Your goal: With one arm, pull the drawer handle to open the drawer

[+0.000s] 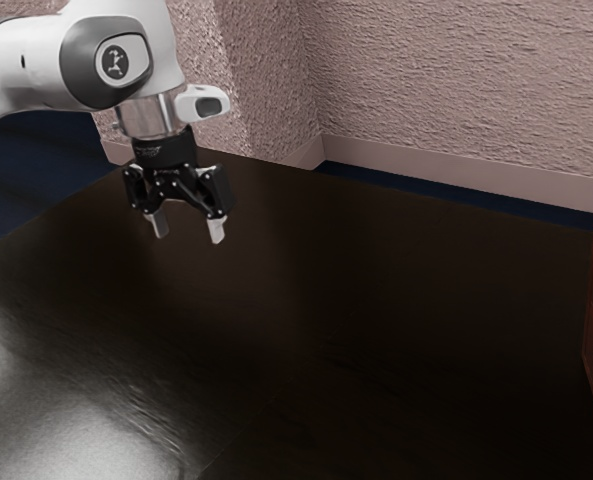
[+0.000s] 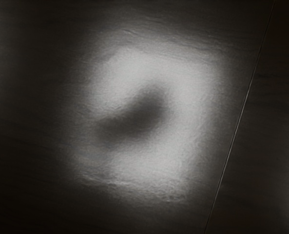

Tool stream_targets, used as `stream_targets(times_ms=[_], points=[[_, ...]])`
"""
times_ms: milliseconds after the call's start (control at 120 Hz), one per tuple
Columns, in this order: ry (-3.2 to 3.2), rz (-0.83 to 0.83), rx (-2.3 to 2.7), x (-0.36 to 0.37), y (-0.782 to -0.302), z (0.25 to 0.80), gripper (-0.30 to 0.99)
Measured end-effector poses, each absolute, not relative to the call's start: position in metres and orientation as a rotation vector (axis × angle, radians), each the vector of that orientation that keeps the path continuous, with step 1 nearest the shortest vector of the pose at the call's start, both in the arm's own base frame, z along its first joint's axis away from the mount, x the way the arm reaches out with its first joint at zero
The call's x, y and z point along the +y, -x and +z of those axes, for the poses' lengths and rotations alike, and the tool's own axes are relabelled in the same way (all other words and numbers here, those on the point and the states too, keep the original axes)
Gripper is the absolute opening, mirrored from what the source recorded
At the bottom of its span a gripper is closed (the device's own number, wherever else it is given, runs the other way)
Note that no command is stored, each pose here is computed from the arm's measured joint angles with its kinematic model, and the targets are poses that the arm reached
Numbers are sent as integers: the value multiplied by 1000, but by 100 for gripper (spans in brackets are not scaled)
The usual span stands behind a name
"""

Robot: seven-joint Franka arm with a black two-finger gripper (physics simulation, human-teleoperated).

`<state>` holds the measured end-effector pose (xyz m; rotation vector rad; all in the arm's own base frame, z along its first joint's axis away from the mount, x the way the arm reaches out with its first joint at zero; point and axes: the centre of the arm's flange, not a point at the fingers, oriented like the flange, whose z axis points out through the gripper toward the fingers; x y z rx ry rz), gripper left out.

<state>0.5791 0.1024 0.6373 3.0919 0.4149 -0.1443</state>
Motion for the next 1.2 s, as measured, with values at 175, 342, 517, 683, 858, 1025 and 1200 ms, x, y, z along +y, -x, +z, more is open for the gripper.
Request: stream_targets(times_ms=[175, 342, 517, 683, 858, 1025, 1200], points=[[-3094, -126, 399, 105, -581, 637, 69], [-3070, -88, 408, 115, -576, 648, 69], [-3021, 298, 225, 39, -504, 786, 69], [-3019, 196, 173, -73, -533, 750, 69], [-3024, 271, 42, -218, -548, 712, 69], [-2988, 352, 200, -226, -568, 701, 69], [-2989, 297, 354, -228, -582, 672, 69]])
